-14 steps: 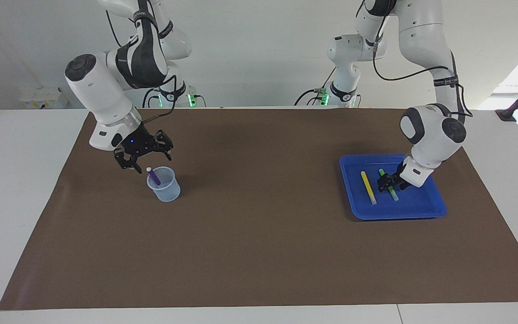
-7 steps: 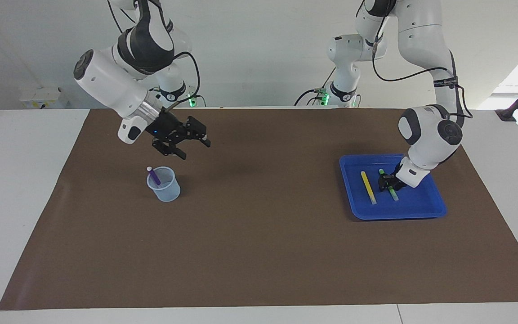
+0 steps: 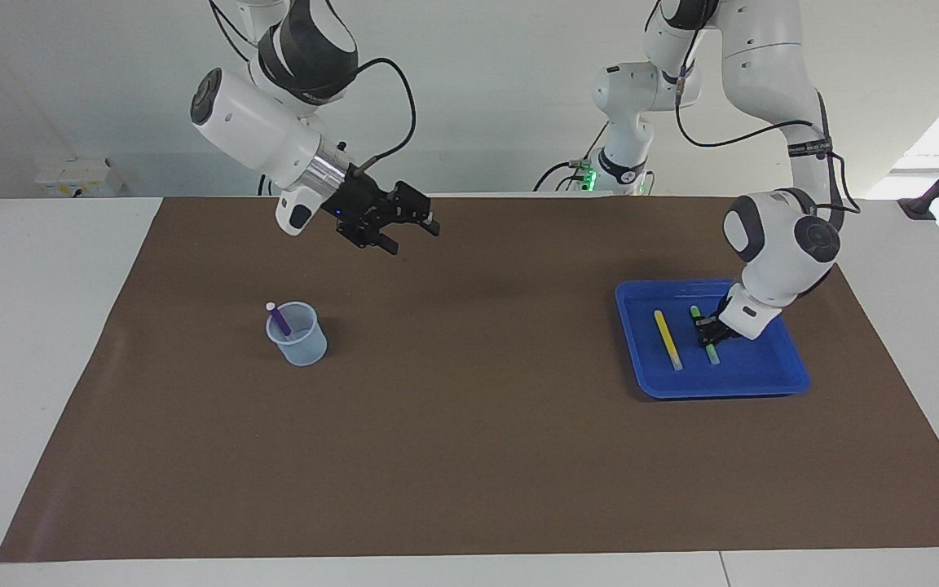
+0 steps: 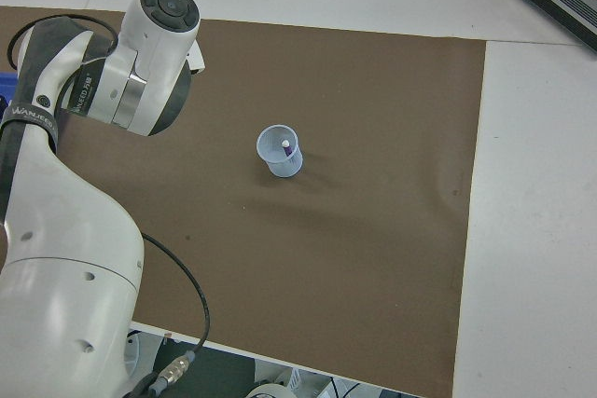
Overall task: Transfer and insert pens with both arms
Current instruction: 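Lift the green pen with the left gripper toward the right gripper, then take the green pen with the right gripper and open the left gripper, then insert the green pen into the cup while the left gripper grasps the yellow pen, then lift the yellow pen with the left gripper while the right gripper approaches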
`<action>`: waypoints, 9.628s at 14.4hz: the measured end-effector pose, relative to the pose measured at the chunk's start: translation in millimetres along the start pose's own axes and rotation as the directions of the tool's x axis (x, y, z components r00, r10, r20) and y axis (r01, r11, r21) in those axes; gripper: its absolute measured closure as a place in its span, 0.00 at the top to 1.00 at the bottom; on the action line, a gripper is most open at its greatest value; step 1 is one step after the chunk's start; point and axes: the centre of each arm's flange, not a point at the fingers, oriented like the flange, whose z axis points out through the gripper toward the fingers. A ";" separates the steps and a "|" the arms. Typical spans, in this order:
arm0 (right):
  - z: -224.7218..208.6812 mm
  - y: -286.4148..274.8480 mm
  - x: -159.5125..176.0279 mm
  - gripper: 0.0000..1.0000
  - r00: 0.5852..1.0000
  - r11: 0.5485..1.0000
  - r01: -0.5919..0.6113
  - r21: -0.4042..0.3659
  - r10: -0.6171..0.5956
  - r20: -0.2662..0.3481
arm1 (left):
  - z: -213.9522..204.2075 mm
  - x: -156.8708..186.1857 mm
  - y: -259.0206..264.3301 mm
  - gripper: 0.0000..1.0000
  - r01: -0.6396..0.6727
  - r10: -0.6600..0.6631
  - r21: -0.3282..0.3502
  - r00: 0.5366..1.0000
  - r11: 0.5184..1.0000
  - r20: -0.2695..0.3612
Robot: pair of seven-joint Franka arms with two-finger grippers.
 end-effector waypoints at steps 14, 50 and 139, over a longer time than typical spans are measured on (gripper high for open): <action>19.9 -34.5 -9.1 1.00 0.991 0.987 -0.098 0.126 0.108 -0.073 | -126.9 0.0 45.3 0.16 0.458 -0.375 -0.191 0.857 0.868 0.354; 98.5 -104.6 -79.4 0.47 0.991 0.991 -0.030 0.128 0.046 -0.124 | -188.4 -111.1 237.5 0.16 0.999 -0.715 -0.028 0.046 0.037 0.698; 103.0 -108.5 -69.5 1.00 0.937 0.949 -0.262 0.176 0.294 -0.188 | -184.7 -38.9 154.3 0.17 0.894 -0.639 -0.142 0.407 0.424 0.653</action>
